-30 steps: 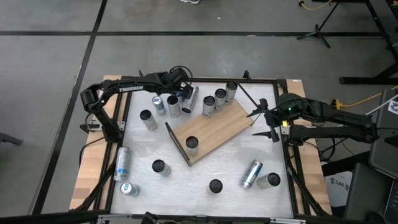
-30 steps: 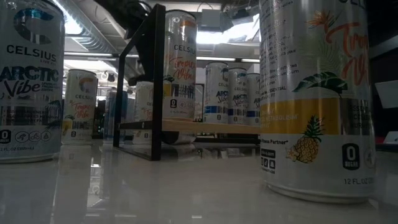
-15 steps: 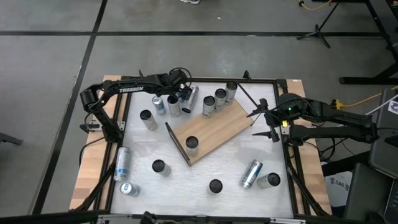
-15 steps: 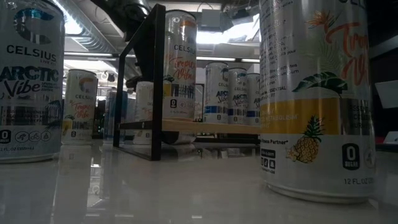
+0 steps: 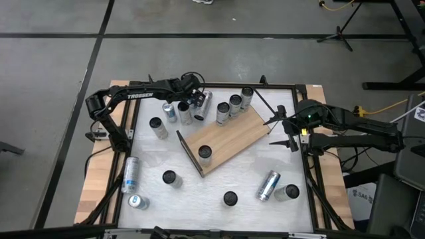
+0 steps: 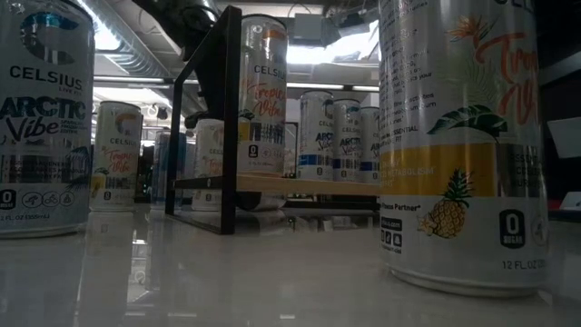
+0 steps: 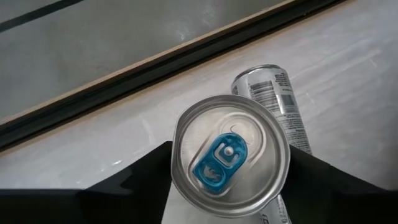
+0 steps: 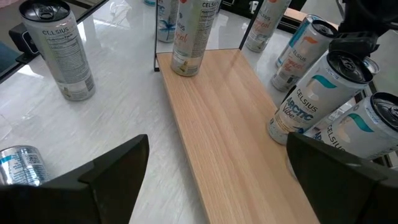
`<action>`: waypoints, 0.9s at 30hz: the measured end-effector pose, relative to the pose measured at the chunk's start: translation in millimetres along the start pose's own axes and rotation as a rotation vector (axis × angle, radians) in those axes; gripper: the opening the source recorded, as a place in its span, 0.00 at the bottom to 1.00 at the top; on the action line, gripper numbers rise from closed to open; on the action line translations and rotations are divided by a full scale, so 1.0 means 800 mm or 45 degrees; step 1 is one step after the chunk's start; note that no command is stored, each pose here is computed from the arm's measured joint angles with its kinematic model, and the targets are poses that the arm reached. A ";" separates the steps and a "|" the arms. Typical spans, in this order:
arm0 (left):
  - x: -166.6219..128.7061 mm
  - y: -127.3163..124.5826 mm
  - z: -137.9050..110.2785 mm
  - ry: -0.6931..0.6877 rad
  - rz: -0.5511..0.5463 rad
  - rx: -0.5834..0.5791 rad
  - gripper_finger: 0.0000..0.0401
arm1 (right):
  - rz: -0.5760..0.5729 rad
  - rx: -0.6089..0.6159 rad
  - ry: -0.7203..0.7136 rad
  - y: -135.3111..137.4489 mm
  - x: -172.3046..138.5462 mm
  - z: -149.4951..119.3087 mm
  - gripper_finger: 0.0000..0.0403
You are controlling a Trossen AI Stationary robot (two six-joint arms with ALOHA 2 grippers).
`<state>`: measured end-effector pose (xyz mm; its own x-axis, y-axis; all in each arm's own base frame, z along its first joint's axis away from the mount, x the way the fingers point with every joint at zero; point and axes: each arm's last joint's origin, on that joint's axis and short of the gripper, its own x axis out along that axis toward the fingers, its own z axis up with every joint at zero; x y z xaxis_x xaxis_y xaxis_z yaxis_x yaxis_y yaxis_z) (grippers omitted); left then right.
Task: Place canned beverage on shelf
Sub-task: Put the blue soda can on the shelf
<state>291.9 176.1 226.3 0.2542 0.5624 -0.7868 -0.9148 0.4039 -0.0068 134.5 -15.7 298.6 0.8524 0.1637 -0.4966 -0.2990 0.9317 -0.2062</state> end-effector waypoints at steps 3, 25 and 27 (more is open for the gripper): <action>0.000 0.000 0.000 -0.002 0.002 -0.011 0.55 | 0.000 0.000 0.000 0.000 0.000 0.000 0.92; -0.061 -0.016 0.076 -0.217 -0.056 -0.007 0.53 | 0.000 -0.001 0.000 0.000 0.000 0.000 0.92; -0.072 -0.016 0.087 -0.252 -0.055 -0.010 0.53 | 0.000 0.000 0.000 0.000 0.000 0.000 0.92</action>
<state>311.0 188.6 314.7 0.3490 0.6758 -0.6492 -0.9040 0.4255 -0.0430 134.5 -15.7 298.6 0.8524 0.1637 -0.4965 -0.2990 0.9317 -0.2062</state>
